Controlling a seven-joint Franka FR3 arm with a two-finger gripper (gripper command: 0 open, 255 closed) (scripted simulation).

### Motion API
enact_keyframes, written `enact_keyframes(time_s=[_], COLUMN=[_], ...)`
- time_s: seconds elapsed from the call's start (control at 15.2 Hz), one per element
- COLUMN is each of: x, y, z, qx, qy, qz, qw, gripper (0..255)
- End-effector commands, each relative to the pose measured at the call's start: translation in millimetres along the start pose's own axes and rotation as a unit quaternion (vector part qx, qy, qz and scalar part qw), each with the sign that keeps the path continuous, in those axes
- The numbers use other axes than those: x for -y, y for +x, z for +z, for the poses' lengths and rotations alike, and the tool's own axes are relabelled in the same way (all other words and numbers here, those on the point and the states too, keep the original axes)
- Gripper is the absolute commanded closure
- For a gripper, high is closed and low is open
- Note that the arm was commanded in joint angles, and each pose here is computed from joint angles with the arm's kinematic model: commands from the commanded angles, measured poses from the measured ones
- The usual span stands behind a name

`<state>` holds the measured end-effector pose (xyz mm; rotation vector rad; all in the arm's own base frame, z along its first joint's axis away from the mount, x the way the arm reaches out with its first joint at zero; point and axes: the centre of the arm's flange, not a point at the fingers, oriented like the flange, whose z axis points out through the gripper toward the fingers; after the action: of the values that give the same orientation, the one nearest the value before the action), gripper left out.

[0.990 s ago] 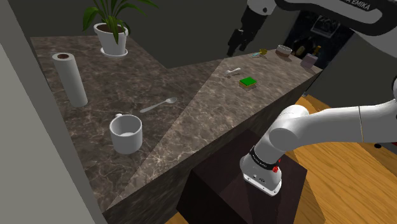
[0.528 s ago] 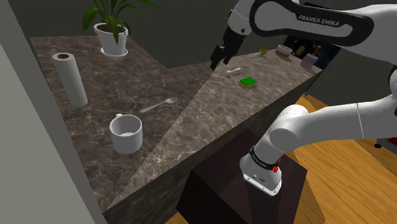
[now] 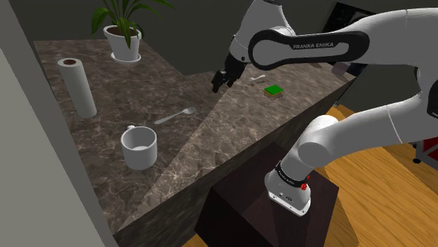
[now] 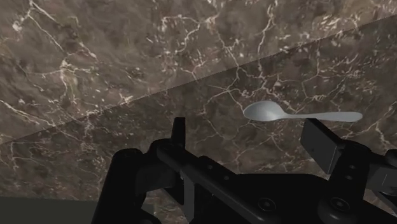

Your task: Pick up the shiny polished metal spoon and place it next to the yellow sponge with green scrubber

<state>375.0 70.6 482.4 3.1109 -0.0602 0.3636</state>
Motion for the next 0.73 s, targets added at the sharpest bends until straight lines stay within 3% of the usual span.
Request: enact_keyframes(time_s=[0.0, 0.66], x=[10, 57], y=[6, 35], z=[25, 129], qx=[-0.006, -0.027], qy=[0.007, 0.035], qz=[0.003, 0.012], qw=[1.0, 0.9989], gripper=[0, 0])
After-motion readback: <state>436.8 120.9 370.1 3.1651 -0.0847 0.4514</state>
